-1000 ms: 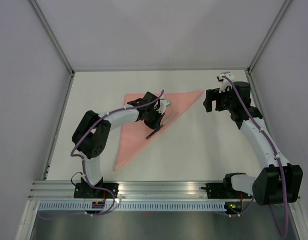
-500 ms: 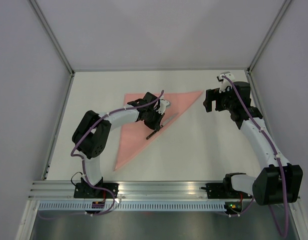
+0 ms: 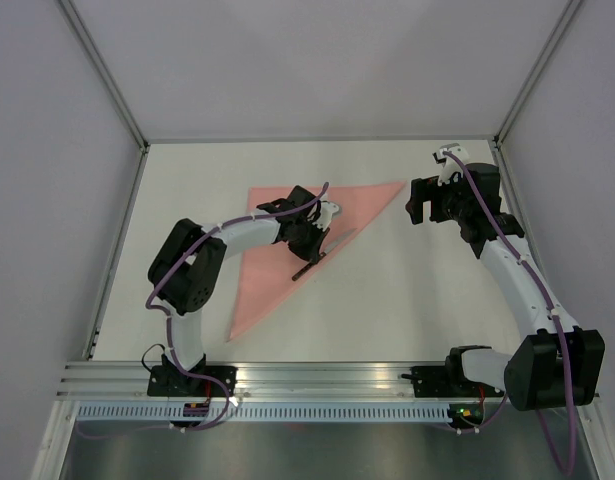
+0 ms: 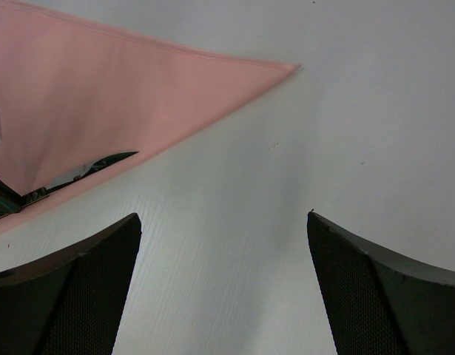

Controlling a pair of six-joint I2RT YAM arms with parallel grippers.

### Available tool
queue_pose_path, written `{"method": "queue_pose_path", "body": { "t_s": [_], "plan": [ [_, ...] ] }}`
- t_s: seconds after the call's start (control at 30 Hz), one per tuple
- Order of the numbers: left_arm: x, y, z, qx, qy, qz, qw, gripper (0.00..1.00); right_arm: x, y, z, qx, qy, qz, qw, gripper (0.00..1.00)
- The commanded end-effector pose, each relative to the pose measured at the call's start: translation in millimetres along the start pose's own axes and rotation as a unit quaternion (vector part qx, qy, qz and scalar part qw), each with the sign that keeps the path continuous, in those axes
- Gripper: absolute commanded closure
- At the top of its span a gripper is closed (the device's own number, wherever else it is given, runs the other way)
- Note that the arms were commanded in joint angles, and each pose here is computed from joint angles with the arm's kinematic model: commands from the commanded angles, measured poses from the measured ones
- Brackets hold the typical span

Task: Fold the napkin, place the utensils inside, and roll it up
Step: Place the utensil onto the napkin

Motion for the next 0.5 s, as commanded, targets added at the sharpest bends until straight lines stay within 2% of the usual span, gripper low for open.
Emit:
{"method": "queue_pose_path", "body": {
  "t_s": [0.0,0.3,0.47],
  "plan": [
    [14.2,0.7,-9.0,-0.01,-0.003,-0.013,1.0,0.98,2.5,-2.2,0.1,-0.004,-0.007,-0.007,1.0,0.02],
    [18.2,1.4,-12.8,-0.009,0.001,-0.014,1.0,0.98,2.7,-2.6,0.1,-0.004,-0.007,-0.008,1.0,0.02],
    [16.9,2.4,-11.8,-0.001,-0.002,-0.013,1.0,0.94,2.7,-2.6,0.1,-0.004,-0.007,-0.008,1.0,0.02]
  ]
}}
Point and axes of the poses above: each gripper's point midway between its finger pads, its own y axis out along the fingers, its own z axis along the line the jaws close on, x = y × z, the point moved 9 cm from there along -y, back along the fingers, and after that the axes turned 11 degrees about -y, right-handed, at the moved point
